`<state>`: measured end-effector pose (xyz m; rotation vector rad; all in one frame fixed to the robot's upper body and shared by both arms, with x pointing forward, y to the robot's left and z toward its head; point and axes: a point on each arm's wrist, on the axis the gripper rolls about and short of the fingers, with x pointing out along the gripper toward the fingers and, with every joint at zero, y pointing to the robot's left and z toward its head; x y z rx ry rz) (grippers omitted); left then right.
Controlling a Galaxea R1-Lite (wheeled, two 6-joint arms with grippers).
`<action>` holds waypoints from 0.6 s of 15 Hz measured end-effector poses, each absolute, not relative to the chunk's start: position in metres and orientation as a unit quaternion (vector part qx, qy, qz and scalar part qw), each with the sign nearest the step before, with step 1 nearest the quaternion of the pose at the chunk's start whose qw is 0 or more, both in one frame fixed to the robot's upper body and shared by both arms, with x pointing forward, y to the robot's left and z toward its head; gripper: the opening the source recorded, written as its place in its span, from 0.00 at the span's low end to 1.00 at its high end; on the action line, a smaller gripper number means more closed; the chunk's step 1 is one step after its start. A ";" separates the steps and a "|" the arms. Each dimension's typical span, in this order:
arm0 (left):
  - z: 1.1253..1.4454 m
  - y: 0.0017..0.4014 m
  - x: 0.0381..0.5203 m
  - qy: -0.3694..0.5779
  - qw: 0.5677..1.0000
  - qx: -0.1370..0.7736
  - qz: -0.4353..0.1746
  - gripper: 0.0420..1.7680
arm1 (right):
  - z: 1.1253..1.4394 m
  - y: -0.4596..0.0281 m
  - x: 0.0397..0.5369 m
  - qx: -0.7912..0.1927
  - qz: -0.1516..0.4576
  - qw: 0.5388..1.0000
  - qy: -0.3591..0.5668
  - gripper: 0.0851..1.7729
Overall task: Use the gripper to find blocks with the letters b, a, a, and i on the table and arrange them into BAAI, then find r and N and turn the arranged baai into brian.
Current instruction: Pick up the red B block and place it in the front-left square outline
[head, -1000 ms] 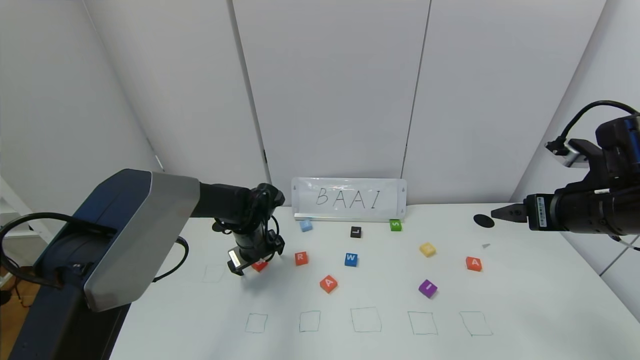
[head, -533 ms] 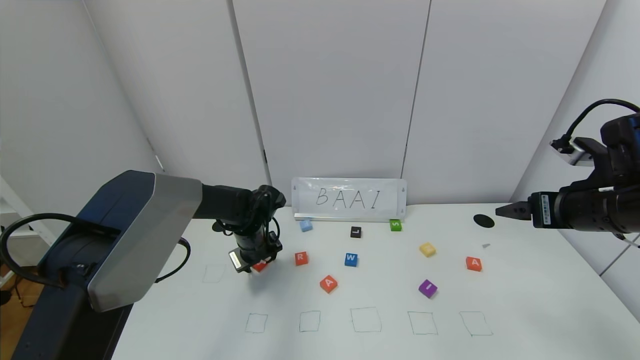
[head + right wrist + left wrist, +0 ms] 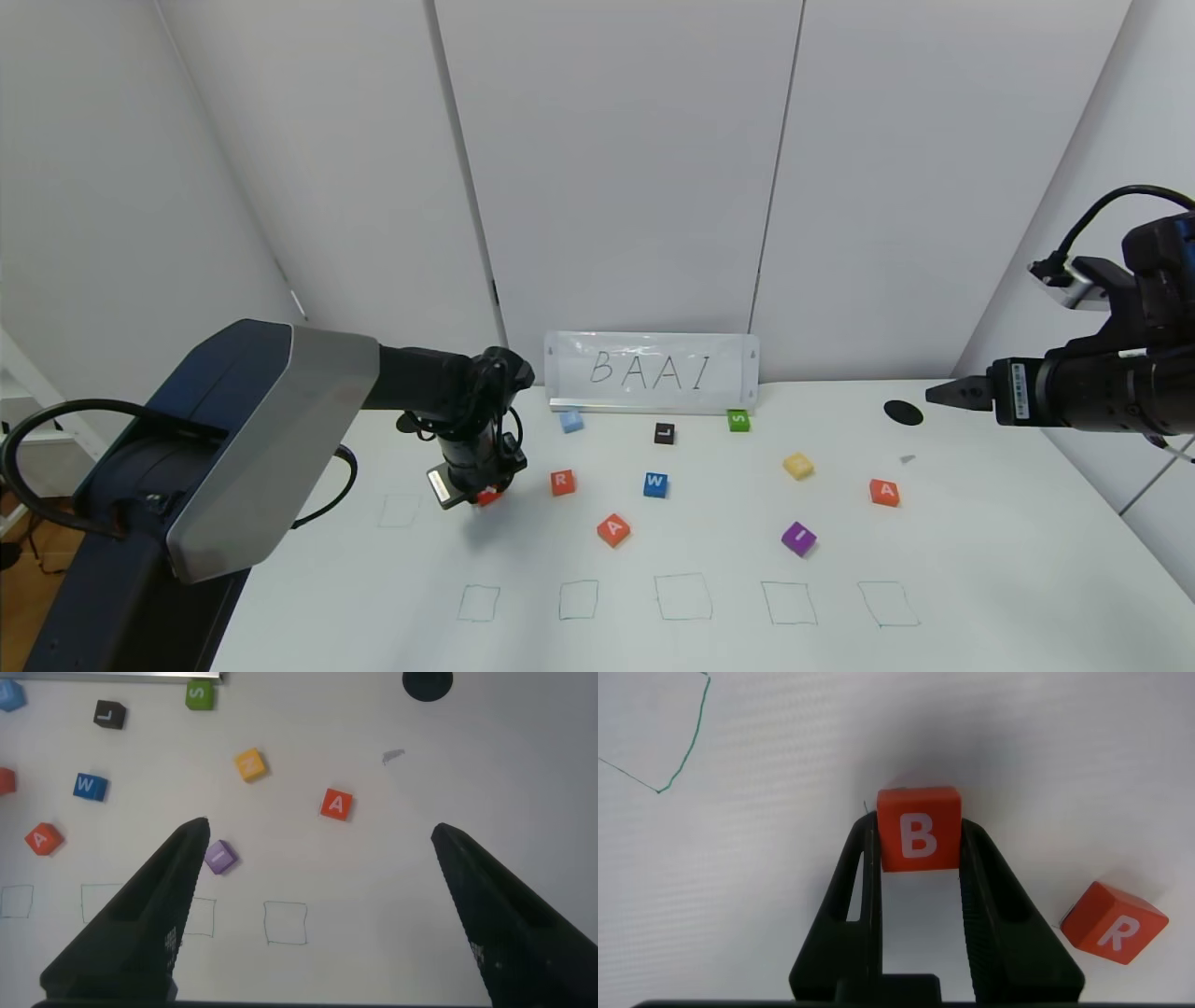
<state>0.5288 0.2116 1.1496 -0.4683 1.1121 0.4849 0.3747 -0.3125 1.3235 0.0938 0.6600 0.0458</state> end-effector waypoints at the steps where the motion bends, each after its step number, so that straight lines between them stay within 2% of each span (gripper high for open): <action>1: 1.150 0.211 0.529 0.517 0.796 -0.218 0.225 0.30 | 1.324 -0.313 0.375 0.046 0.022 0.945 0.324 0.96; 5: 1.155 0.212 0.527 0.516 0.798 -0.216 0.225 0.30 | 1.324 -0.313 0.374 0.046 0.022 0.945 0.323 0.96; 9: 1.181 0.215 0.517 0.519 0.799 -0.210 0.221 0.30 | 1.325 -0.313 0.374 0.047 0.023 0.945 0.322 0.96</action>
